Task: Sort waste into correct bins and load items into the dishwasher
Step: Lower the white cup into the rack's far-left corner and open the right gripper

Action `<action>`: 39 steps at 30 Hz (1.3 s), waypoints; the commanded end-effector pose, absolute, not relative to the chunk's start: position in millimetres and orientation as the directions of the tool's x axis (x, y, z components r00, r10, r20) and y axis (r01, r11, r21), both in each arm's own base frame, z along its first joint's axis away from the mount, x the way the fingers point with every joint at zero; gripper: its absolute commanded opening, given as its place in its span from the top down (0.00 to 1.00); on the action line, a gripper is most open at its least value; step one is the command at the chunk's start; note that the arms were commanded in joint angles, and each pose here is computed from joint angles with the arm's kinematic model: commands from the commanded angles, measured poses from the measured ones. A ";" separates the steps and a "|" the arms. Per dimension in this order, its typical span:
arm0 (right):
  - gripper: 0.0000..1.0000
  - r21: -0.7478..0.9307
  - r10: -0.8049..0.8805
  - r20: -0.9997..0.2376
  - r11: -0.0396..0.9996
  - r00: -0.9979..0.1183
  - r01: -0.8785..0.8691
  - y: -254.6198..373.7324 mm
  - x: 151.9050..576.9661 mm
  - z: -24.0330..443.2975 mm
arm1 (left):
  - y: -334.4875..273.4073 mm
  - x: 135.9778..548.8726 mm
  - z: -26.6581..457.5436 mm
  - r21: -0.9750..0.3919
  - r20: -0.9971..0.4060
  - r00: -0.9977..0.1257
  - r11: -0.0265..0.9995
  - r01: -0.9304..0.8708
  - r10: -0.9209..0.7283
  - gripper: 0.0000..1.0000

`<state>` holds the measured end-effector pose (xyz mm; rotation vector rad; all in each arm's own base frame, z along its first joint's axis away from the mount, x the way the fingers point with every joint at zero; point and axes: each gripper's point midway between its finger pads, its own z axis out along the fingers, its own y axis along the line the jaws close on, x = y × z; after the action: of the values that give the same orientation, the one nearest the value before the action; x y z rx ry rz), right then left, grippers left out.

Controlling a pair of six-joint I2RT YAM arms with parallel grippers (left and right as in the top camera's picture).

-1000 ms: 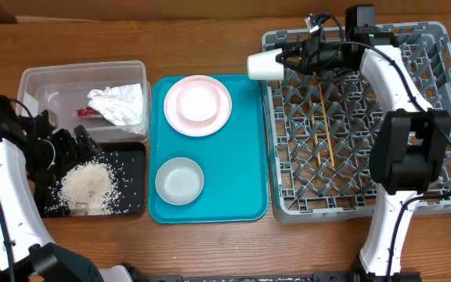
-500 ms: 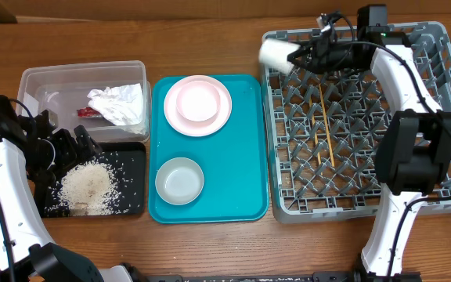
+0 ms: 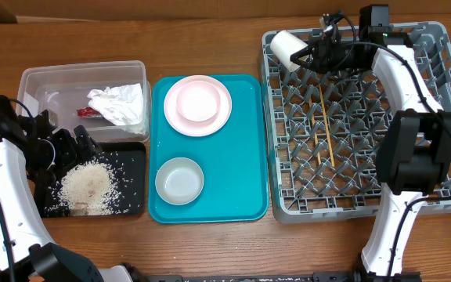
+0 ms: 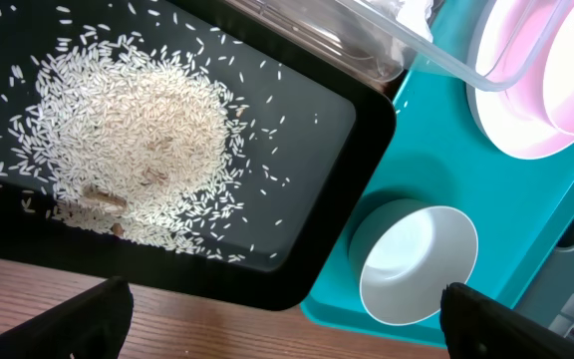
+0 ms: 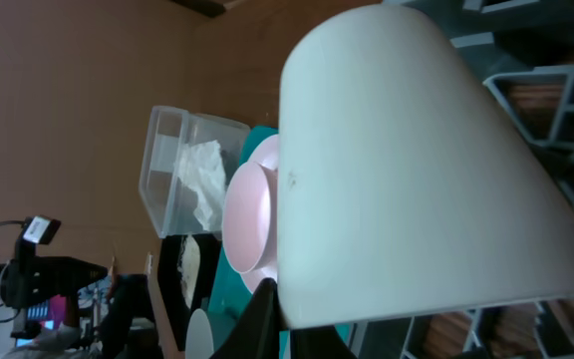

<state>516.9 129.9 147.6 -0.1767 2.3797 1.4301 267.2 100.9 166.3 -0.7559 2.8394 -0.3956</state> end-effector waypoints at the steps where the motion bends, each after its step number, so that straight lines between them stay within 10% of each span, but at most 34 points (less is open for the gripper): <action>1: 0.96 0.850 0.045 -0.369 0.422 -0.928 -0.317 138.6 511.2 138.9 | 101.3 271.8 173.0 -0.293 -0.133 -0.864 0.852 -0.434 -0.486 0.00; 15: 0.96 0.835 0.005 -0.520 0.214 -0.854 -0.507 153.7 500.8 174.0 | 101.3 271.8 173.0 -0.293 -0.133 -0.864 0.852 -0.434 -0.486 0.00; 39: 0.95 0.849 0.008 -0.490 0.232 -0.872 -0.475 146.2 488.4 133.6 | 101.3 271.8 173.0 -0.293 -0.133 -0.864 0.852 -0.434 -0.486 0.00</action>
<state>489.5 152.2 146.7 -0.4711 2.0836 1.6775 267.2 100.9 166.3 -0.7553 2.8395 -0.3956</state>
